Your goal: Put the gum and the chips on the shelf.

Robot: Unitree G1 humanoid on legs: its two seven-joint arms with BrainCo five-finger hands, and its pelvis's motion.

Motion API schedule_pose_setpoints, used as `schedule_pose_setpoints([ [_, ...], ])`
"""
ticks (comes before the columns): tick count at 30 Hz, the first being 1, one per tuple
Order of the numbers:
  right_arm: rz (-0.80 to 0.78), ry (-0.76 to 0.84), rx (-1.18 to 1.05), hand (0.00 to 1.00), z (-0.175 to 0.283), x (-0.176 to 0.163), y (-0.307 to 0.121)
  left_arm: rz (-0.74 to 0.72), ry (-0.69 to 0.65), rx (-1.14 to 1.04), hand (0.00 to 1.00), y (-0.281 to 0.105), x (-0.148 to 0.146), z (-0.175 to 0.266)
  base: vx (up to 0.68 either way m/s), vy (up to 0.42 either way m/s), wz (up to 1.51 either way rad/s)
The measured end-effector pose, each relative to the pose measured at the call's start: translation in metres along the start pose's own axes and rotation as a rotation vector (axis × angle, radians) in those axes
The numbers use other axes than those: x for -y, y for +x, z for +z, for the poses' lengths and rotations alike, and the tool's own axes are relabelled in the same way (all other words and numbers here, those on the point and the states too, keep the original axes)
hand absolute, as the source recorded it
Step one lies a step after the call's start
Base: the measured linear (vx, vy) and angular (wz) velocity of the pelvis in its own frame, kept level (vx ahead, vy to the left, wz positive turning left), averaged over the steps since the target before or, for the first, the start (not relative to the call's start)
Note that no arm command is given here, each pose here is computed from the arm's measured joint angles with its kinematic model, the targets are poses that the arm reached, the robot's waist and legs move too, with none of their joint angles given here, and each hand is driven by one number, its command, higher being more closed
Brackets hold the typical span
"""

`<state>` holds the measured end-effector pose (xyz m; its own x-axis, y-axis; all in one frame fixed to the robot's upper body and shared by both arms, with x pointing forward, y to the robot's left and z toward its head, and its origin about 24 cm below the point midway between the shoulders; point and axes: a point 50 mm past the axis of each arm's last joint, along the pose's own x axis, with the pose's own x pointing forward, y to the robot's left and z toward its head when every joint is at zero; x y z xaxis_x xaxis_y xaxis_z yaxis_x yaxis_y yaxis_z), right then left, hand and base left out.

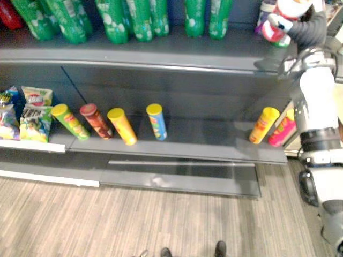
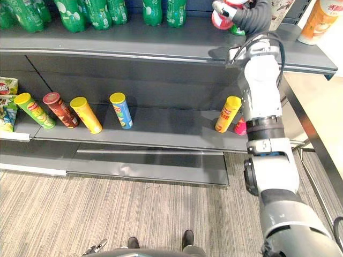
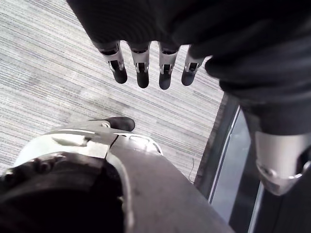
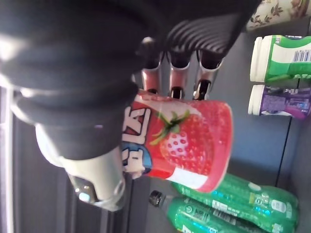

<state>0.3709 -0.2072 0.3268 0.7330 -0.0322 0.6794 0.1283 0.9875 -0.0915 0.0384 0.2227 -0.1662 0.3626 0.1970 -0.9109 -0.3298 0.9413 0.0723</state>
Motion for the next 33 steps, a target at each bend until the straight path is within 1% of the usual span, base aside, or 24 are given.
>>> schedule_pose_setpoints([
  [3,-0.042,0.006,-0.018,1.0,0.003,0.005,0.009,-0.006,0.009,0.007,0.0,0.001,0.002,0.003,-0.02,-0.037,0.01],
  [10,-0.129,0.02,-0.137,1.0,-0.018,0.024,0.008,-0.007,0.019,0.022,0.0,0.002,0.005,0.008,-0.01,-0.016,0.02],
  [17,-0.128,0.016,-0.143,1.0,-0.019,0.025,0.008,-0.017,0.024,0.036,0.0,0.003,0.008,0.011,0.0,0.0,0.0],
  [20,-0.156,0.021,-0.172,1.0,-0.029,0.034,-0.001,-0.019,0.025,0.038,0.0,0.003,0.008,0.012,0.0,0.0,0.0],
  [24,-0.15,-0.02,-0.229,1.0,-0.046,0.037,-0.012,-0.019,0.025,0.038,0.0,0.003,0.008,0.012,0.0,0.0,0.0],
  [33,-0.136,-0.02,-0.22,1.0,-0.045,0.036,-0.012,-0.021,0.026,0.049,0.0,0.004,0.009,0.015,0.0,0.0,0.0],
])
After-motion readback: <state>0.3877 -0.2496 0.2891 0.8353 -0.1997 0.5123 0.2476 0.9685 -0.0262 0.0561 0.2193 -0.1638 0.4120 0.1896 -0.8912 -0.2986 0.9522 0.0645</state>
